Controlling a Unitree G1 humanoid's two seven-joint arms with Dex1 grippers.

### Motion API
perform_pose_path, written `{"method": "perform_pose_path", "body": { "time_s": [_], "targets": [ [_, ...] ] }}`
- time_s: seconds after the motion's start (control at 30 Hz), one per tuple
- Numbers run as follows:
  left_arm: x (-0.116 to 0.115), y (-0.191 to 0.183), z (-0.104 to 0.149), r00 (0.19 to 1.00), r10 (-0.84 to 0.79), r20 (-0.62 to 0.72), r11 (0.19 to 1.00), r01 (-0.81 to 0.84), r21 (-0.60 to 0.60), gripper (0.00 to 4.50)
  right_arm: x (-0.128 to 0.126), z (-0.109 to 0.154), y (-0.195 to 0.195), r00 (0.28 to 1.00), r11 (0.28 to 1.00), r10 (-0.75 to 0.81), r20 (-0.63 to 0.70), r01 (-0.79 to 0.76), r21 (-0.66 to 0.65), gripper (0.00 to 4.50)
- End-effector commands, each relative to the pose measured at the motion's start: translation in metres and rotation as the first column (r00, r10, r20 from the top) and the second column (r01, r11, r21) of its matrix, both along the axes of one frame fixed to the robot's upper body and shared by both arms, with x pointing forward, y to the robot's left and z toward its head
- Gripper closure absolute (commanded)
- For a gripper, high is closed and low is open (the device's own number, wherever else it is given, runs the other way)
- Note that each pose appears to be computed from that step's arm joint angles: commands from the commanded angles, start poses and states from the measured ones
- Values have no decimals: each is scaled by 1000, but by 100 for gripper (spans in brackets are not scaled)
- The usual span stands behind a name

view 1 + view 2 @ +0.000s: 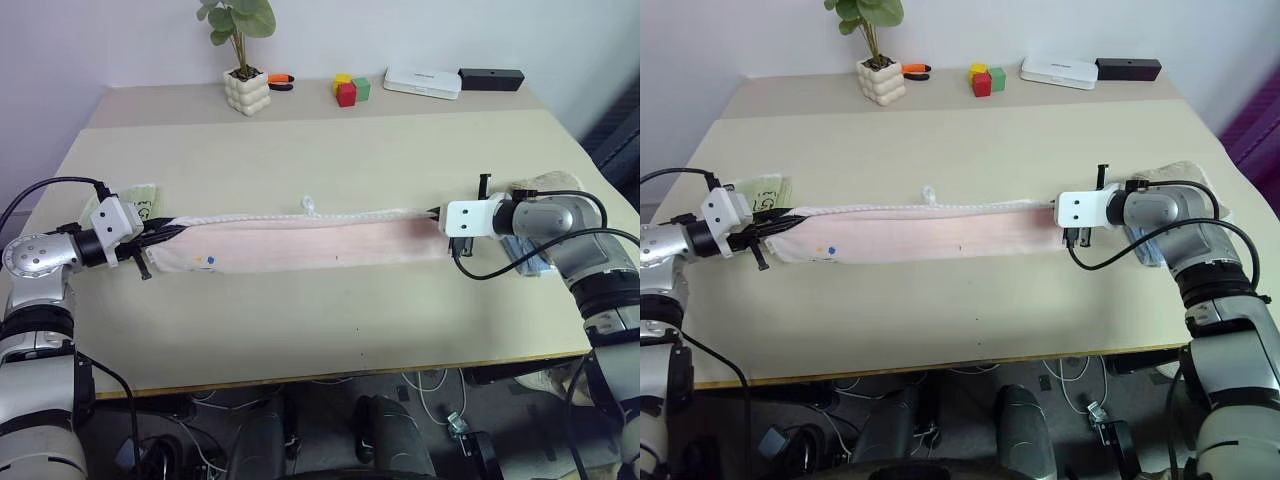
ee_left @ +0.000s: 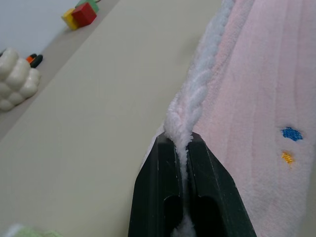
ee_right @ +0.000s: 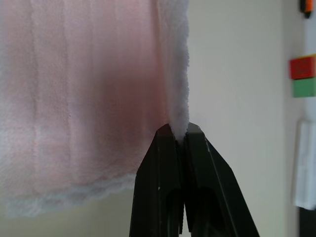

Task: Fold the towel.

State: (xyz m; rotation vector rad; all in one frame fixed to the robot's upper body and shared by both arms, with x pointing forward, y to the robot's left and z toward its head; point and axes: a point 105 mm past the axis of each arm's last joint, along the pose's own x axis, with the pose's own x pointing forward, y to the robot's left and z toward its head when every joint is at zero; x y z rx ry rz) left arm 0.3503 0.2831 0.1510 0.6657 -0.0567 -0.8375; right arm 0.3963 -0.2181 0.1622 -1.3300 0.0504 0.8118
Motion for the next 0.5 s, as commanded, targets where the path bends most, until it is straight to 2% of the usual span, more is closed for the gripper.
{"method": "perform_pose_path", "body": {
  "time_s": [0.03, 0.3, 0.5],
  "targets": [
    [5, 4, 4, 999, 43, 22, 999, -43, 12, 450, 8, 8, -6, 999, 999, -37, 34, 37, -5, 448],
    [21, -1, 2, 994, 112, 19, 994, -112, -5, 450, 14, -4, -6, 998, 998, -56, 36, 57, -25, 448],
    [28, -3, -2, 989, 147, -10, 989, -148, -25, 450, 19, -1, -3, 996, 998, -61, 60, 62, -10, 448]
  ]
}}
